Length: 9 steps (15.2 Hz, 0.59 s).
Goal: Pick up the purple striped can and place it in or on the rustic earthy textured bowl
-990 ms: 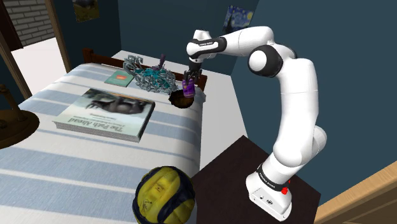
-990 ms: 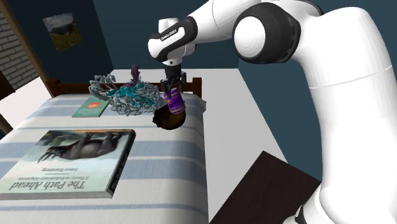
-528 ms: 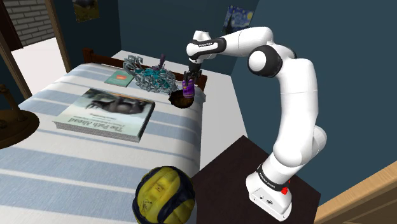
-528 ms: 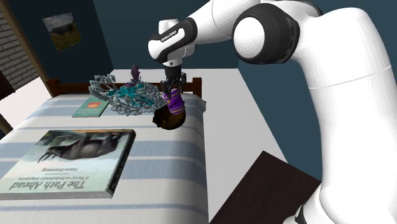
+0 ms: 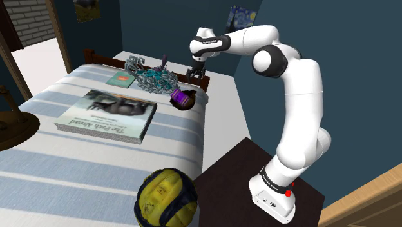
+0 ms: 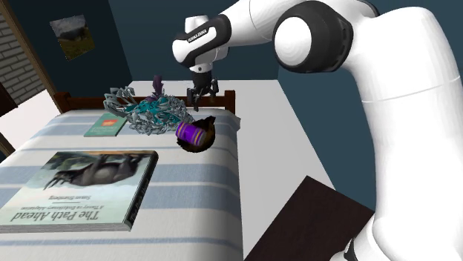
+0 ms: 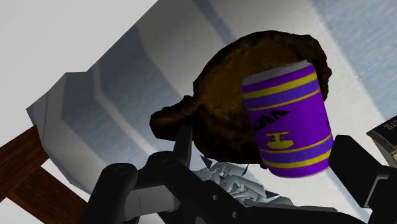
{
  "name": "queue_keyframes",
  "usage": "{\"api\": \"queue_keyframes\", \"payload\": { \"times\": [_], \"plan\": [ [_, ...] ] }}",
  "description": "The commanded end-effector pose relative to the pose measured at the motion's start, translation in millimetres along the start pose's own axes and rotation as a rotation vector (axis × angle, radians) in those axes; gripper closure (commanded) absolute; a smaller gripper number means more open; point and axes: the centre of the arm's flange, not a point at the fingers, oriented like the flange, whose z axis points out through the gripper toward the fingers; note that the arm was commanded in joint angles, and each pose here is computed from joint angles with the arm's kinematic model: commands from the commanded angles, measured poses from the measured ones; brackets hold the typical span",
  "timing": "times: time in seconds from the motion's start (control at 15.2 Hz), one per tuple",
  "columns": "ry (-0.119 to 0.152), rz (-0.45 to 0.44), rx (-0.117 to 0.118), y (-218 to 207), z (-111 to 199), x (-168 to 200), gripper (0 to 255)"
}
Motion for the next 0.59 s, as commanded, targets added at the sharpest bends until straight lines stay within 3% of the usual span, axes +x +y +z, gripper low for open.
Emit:
{"api": "queue_keyframes", "payload": {
  "times": [0.0,0.53],
  "plan": [
    [-0.001,0.0,0.0,-2.8,-21.3,0.4,0],
    [-0.001,0.0,0.0,-2.8,-31.7,0.4,0]
  ]
}}
